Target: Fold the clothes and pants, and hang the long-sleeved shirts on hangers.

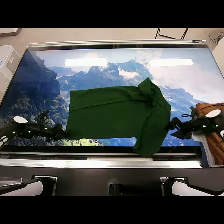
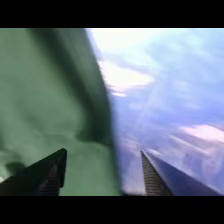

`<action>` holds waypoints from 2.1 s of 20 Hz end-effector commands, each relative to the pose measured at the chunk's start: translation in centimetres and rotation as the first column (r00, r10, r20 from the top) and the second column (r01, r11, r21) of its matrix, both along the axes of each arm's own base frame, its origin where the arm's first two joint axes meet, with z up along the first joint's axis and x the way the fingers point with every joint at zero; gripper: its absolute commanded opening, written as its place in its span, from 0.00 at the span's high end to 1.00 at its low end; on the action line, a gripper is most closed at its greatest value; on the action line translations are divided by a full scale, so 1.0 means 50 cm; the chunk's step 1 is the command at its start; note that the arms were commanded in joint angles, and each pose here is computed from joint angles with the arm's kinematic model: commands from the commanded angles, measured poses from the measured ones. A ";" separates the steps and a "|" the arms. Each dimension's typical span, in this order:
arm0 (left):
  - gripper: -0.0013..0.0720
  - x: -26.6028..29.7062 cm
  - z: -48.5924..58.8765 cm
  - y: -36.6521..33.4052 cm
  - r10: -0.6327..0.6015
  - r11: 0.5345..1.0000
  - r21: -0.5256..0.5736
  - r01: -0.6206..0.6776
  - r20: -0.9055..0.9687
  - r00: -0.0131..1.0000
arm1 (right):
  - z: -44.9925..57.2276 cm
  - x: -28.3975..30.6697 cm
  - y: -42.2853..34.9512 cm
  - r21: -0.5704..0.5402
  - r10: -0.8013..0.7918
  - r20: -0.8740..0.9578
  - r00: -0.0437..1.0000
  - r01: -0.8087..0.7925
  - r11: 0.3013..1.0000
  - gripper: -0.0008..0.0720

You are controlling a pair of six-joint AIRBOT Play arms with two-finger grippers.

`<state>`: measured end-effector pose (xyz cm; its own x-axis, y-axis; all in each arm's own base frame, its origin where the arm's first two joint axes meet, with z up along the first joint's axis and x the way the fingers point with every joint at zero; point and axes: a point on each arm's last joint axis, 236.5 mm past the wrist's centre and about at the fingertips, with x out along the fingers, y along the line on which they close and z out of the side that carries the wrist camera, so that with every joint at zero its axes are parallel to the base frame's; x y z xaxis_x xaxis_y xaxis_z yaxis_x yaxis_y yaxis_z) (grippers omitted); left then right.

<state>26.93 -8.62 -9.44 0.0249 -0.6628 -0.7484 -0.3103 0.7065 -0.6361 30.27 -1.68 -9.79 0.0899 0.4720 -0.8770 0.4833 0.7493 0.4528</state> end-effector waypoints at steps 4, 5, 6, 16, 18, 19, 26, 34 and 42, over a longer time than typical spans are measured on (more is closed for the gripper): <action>0.95 0.031 0.048 0.004 0.001 1.000 0.010 -0.001 0.087 0.996 | 0.009 0.089 0.030 -0.039 -0.030 0.114 0.993 0.035 0.999 0.93; 0.96 0.060 0.074 0.016 0.005 1.000 0.025 -0.009 0.141 0.990 | 0.051 0.103 0.030 -0.045 0.045 0.154 0.987 -0.039 0.998 0.93; 0.96 0.107 0.125 0.033 0.010 0.998 0.051 -0.022 0.234 0.972 | 0.109 0.129 0.023 -0.069 0.092 0.213 0.973 -0.079 0.994 0.93; 0.95 0.039 1.302 0.063 -0.219 0.901 0.102 -0.422 0.946 -0.238 | 1.247 -0.006 0.012 -0.484 0.516 0.855 0.056 0.442 0.755 0.93; 0.95 -0.058 1.352 0.034 -0.243 0.898 0.085 -0.431 0.913 -0.326 | 1.288 -0.117 0.031 -0.487 0.558 0.830 0.018 0.510 0.709 0.93; 0.95 -0.095 1.366 0.022 -0.250 0.898 0.079 -0.433 0.901 -0.355 | 1.308 -0.161 0.038 -0.468 0.561 0.828 -0.008 0.541 0.699 0.93; 0.96 -0.191 1.414 0.049 -0.228 0.850 -0.031 -0.526 0.878 -0.420 | 1.397 -0.302 0.060 -0.314 0.535 0.827 -0.172 0.648 0.694 0.93; 0.95 0.160 0.883 0.105 -0.167 0.911 0.319 -0.259 0.863 0.476 | 0.783 -0.002 -0.007 -0.485 0.332 0.541 0.772 -0.036 0.874 0.94; 0.95 0.328 0.148 0.094 0.037 0.967 0.221 -0.129 0.380 0.924 | 0.208 0.271 0.078 -0.200 0.138 0.280 0.950 -0.083 0.976 0.94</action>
